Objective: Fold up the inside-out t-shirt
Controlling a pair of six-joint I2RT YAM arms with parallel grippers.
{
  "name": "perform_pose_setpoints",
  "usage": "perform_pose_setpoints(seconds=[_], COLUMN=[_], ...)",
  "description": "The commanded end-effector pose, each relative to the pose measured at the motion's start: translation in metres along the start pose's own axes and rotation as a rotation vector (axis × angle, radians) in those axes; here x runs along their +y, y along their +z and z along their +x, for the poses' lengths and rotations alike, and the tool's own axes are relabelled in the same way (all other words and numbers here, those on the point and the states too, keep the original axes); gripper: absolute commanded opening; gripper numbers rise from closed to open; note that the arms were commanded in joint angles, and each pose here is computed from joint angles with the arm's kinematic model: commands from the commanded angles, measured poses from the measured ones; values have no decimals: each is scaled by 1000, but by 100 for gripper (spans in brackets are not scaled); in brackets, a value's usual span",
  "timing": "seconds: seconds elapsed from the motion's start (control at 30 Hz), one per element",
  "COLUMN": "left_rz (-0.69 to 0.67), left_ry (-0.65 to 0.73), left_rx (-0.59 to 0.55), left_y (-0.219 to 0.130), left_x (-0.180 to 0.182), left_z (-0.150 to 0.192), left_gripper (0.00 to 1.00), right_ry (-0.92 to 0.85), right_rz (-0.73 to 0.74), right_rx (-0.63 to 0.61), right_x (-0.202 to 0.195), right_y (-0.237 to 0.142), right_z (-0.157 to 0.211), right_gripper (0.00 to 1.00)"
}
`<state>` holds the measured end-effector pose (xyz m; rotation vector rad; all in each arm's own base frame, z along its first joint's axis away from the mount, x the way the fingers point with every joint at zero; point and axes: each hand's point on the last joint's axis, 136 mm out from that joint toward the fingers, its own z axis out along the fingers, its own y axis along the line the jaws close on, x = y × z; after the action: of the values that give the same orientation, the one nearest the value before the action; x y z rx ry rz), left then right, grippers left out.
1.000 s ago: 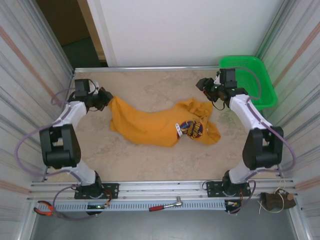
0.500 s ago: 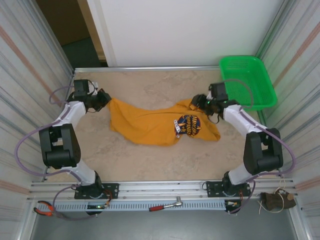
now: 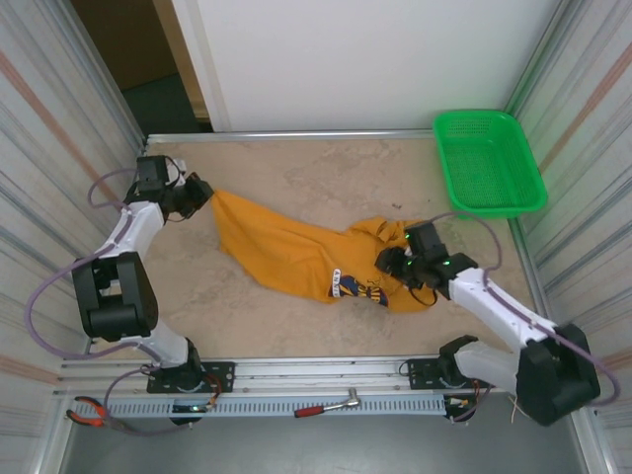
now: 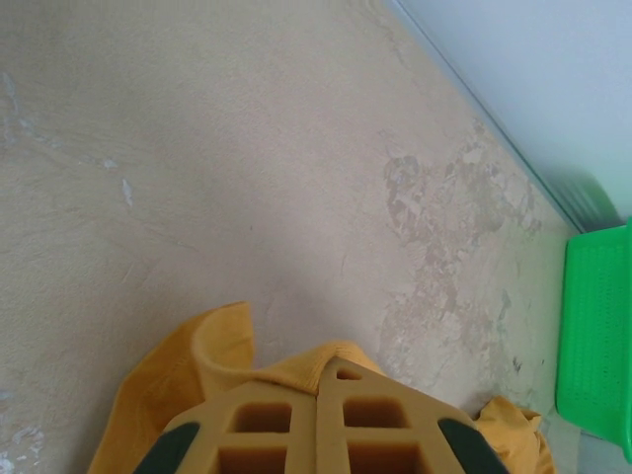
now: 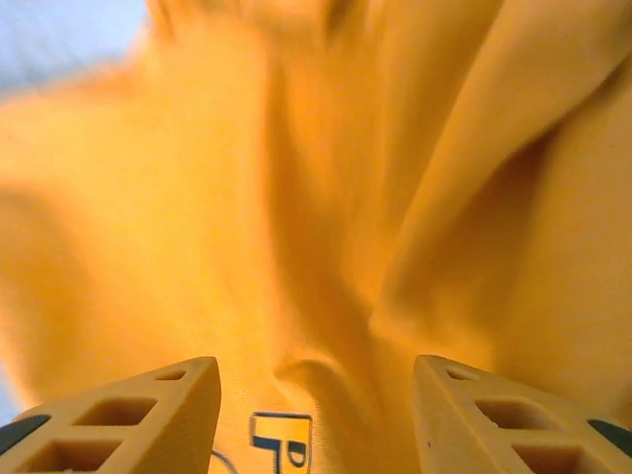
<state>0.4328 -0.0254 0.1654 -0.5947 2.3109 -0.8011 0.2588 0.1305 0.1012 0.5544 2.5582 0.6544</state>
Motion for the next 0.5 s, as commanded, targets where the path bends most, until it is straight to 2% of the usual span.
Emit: perform_pose_setpoints(seconds=[0.0, 0.13, 0.23, 0.37, 0.47], left_rz=[-3, -8, -7, -3, 1], left_ry=[27, 17, 16, 13, 9], left_rx=[-38, -35, -33, -29, -28], left_y=[-12, -11, -11, -11, -11], left_x=[-1, 5, 7, 8, 8], left_z=[-8, -5, -4, -3, -2], left_gripper=[0, 0, 0, 0, 0], right_ry=[44, 66, 76, 105, 94], right_rz=[2, -17, -47, -96, -82], right_rx=[-116, -140, -110, -46, 5], right_x=[4, 10, 18, 32, 41], right_y=[-26, -22, -4, 24, 44], right_z=[-56, -103, -121, -126, -113], right_gripper=[54, 54, 50, 39, 38])
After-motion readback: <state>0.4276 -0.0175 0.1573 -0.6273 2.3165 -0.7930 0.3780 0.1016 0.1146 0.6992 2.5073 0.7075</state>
